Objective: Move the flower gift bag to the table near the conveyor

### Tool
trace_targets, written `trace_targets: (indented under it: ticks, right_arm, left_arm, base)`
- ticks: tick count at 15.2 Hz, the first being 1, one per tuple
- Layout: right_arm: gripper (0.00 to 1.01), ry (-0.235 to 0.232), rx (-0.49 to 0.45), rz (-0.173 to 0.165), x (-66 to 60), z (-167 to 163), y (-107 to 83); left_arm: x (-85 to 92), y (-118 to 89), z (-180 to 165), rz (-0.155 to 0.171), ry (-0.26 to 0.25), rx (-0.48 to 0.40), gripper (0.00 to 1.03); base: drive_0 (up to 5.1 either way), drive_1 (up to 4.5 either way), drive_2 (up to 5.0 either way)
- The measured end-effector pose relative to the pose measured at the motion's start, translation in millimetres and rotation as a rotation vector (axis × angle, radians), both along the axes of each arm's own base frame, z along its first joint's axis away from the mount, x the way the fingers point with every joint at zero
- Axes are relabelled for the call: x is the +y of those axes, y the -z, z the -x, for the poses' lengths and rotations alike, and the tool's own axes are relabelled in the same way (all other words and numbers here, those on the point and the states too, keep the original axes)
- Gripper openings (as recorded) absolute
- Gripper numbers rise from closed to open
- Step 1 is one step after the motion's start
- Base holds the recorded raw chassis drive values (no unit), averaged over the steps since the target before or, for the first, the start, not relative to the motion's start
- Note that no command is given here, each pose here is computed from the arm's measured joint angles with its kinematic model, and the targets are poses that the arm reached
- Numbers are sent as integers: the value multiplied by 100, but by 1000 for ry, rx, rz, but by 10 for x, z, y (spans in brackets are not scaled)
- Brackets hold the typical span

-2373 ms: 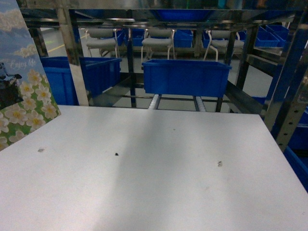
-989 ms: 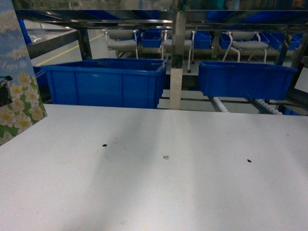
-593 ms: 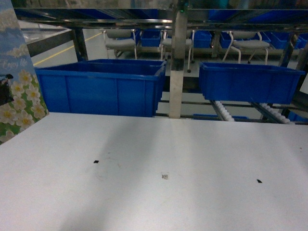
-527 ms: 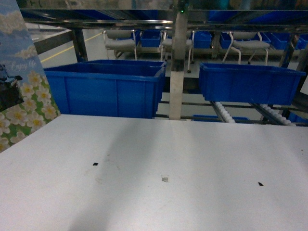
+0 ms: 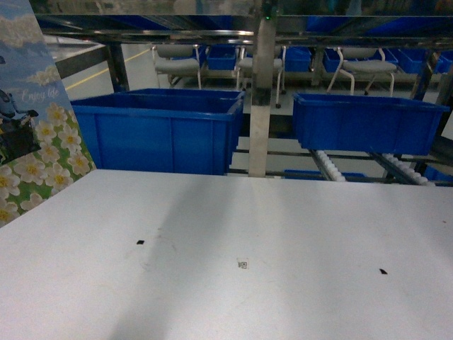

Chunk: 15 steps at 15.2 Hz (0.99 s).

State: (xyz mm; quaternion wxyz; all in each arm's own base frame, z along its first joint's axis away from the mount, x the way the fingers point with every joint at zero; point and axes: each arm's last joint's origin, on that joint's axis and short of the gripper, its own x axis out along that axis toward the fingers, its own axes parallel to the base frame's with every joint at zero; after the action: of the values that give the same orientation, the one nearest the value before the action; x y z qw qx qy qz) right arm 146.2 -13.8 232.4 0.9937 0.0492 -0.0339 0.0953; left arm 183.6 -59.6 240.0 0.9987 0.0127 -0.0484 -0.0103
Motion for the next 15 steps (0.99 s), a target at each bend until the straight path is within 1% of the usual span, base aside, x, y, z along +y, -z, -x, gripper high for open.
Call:
trace_targets:
  ticks: [4,6,10,12,14,15]
  right_arm:
    - [2,9,0,16,4,-126,115]
    - [2,17,27,13,-19,-245,211]
    - [2,7,47,11,-31,-334,312]
    - [2,2,70,9,-65,-416,428]
    - [2,16,80,21,-117,-497,531]
    - [2,12,89,26,-144,-537,593]
  left_arm:
    - [0,0,0,0,0,0,2]
    - [0,0,0,0,0,0,2]
    - [0,0,0,0,0,0,2]
    - [0,0,0,0,0,0,2]
    - [0,0,0,0,0,0,2]
    - [0,0,0,0,0,0,2]
  base:
    - [0,0,0]
    - [0,0,0]
    - [0,0,0]
    - [0,0,0]
    - [0,0,0]
    - [0,0,0]
